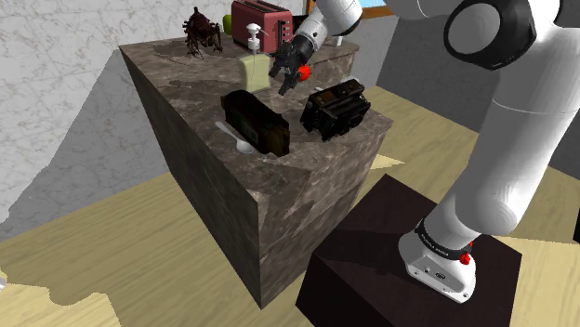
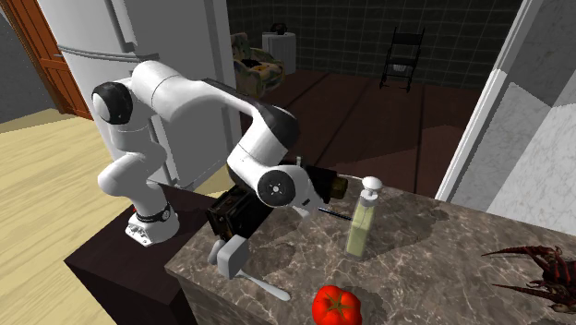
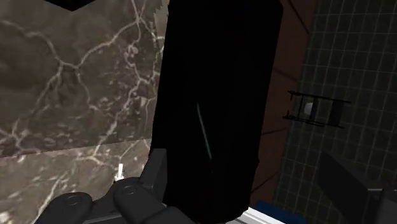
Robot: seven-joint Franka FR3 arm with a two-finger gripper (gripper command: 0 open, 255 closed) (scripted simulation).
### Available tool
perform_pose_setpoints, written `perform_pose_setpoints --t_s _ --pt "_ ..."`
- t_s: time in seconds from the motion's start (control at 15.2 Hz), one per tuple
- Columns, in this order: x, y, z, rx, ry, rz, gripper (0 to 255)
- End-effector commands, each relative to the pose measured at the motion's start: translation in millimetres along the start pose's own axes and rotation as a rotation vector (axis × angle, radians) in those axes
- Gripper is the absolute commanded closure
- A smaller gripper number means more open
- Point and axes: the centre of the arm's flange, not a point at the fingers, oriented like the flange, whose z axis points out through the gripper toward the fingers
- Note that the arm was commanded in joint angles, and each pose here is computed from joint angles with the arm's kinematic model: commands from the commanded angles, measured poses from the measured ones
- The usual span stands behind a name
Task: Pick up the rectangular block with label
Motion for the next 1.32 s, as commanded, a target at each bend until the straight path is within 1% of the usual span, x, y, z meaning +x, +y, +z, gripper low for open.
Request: perform_pose_setpoints --t_s 0.0,0.46,0.53,0.99,1.12,1.19,1.25 --pt "23.8 19.8 12.9 0.106 0.002 0.009 0" --pt "105.5 75.1 68.3 0.451 -0.001 0.045 0" --pt "114.5 80.3 75.7 0.489 -0.002 0.05 0" --pt "113.1 110.7 96.6 0.489 -0.002 0.05 0" --pt "112.9 113.2 98.3 0.489 -0.002 0.05 0" --pt "113.5 114.2 99.9 0.489 -0.002 0.05 255" --pt "114.5 115.0 97.8 0.49 -0.002 0.05 255"
